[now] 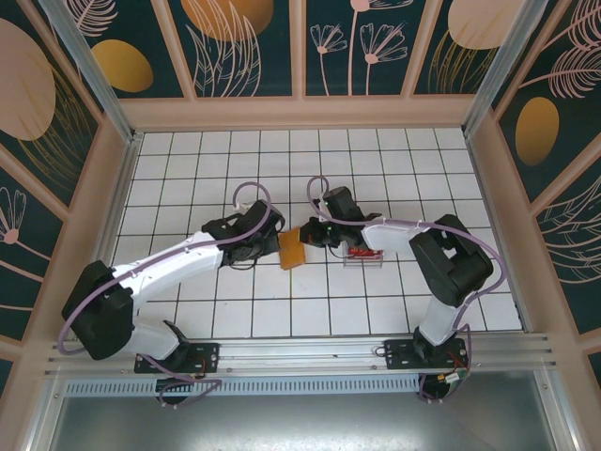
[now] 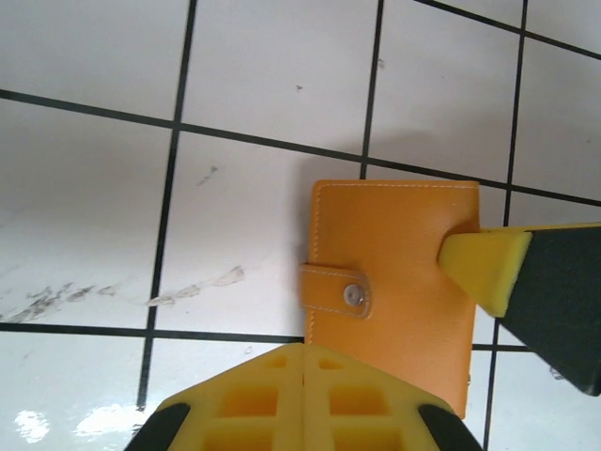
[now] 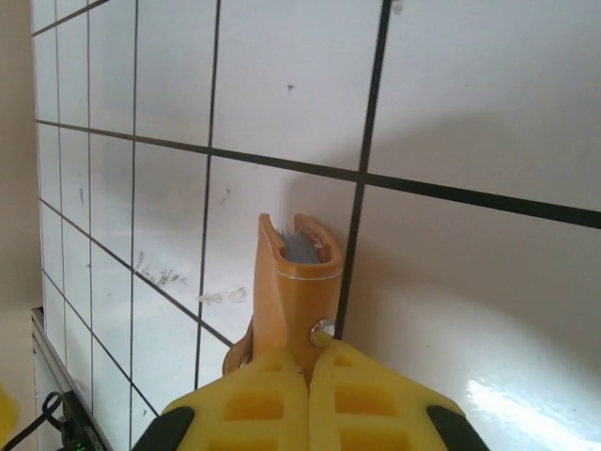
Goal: Take the credit cards out of the card holder
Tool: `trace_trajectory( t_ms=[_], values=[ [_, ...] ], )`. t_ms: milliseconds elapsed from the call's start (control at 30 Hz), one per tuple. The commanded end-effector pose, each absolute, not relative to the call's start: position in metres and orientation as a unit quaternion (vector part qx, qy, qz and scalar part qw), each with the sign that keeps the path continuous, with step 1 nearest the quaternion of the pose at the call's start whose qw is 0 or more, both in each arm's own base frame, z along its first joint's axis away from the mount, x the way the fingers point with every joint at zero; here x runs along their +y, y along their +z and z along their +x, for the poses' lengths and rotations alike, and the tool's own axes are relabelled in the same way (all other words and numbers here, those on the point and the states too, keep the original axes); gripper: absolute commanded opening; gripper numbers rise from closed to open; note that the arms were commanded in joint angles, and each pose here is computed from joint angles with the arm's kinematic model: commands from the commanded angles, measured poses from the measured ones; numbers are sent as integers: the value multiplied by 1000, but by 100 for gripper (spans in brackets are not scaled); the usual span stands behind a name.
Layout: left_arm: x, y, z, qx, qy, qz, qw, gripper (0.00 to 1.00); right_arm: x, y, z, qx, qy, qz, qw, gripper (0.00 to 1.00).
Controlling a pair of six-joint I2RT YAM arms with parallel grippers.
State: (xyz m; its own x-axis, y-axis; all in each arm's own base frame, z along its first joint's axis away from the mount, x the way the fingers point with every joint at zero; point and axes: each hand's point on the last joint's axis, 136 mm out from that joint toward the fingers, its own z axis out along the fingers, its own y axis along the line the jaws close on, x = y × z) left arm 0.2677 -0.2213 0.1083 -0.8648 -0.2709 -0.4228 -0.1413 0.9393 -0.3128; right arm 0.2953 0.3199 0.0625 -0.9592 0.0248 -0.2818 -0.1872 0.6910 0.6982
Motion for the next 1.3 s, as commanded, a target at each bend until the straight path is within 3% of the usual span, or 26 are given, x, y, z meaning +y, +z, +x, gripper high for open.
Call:
trace_trajectory(
  t_ms=[0, 33, 67, 100, 233, 433, 700, 900, 1133, 1267],
  values=[
    [-226, 105, 266, 955, -156, -94, 233, 0, 323, 65, 299, 909, 389, -51, 139, 0],
    [-236, 104, 266, 954, -177, -80, 227, 2, 324, 66, 299, 909, 390, -51, 141, 0],
    [-245, 102, 266, 953, -196, -70, 221, 16, 324, 67, 300, 908, 390, -51, 142, 0],
    [-251, 100, 266, 952, -206, -64, 216, 21, 324, 67, 300, 908, 391, -50, 141, 0],
    [-263, 83, 268, 956, -212, -54, 196, 26, 326, 65, 298, 908, 395, -50, 133, 0],
    [-271, 71, 274, 959, -208, -40, 189, 42, 328, 68, 298, 907, 395, -54, 135, 0],
    [-258, 46, 279, 971, -144, -46, 184, 34, 332, 71, 298, 905, 398, -63, 133, 0],
    [-242, 33, 282, 976, -100, -58, 184, 33, 335, 73, 296, 904, 401, -74, 129, 0],
    [-263, 66, 299, 962, -154, -45, 223, 37, 336, 70, 296, 905, 399, -76, 125, 0],
    [-261, 61, 301, 964, -152, -43, 216, 35, 337, 71, 297, 905, 400, -77, 125, 0]
  ],
)
